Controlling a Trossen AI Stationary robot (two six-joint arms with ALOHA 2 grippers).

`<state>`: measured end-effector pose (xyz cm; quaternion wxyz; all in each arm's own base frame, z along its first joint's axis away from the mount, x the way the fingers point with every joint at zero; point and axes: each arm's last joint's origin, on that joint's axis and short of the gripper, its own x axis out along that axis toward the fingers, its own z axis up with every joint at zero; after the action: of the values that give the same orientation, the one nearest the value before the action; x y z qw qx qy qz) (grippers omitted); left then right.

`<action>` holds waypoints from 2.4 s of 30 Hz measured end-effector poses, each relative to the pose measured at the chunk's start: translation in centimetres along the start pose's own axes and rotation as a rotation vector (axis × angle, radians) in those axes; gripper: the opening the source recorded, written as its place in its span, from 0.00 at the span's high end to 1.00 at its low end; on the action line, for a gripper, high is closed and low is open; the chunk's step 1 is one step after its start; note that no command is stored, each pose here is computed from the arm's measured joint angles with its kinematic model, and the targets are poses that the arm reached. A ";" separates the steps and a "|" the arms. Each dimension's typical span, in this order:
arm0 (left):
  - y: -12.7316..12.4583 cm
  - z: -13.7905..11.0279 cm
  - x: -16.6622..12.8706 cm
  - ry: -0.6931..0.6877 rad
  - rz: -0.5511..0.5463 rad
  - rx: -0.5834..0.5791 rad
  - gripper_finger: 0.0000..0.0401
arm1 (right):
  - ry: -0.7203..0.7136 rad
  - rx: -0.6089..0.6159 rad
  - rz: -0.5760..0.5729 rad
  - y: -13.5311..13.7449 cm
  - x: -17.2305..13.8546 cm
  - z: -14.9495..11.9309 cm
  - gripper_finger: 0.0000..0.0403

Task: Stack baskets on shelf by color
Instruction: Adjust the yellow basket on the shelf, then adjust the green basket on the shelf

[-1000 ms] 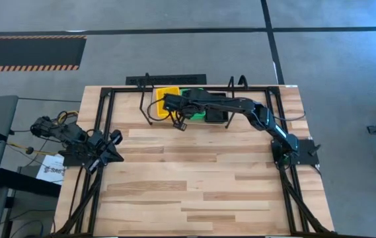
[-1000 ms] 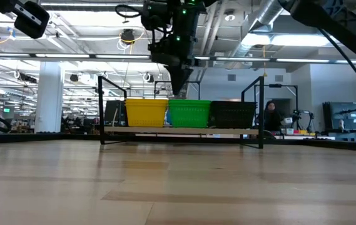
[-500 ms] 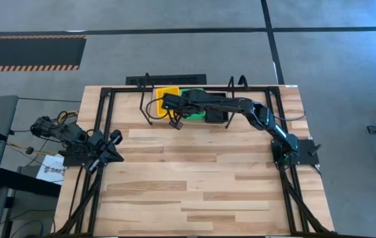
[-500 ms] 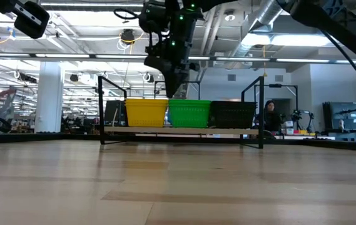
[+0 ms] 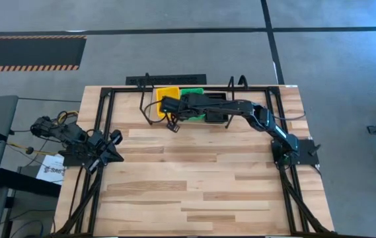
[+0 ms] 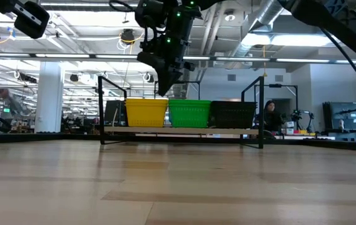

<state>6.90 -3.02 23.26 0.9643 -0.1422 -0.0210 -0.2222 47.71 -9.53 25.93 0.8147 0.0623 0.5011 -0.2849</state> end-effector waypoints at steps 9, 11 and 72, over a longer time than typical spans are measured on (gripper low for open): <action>0.0 0.0 0.0 0.000 0.000 0.000 1.00 | -0.001 0.034 -0.019 -0.4 0.1 0.1 1.00; 0.0 0.0 0.0 0.000 0.000 0.000 1.00 | 0.003 0.037 -0.011 -0.5 0.4 0.0 1.00; 0.0 0.0 0.0 0.004 -0.001 -0.027 1.00 | 0.181 0.065 -0.095 -4.8 -0.6 -0.9 1.00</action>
<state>6.90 -3.03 23.23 0.9622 -0.1549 -0.0160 -0.2235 44.24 -12.97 26.85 0.7493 0.0904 0.5656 -0.3325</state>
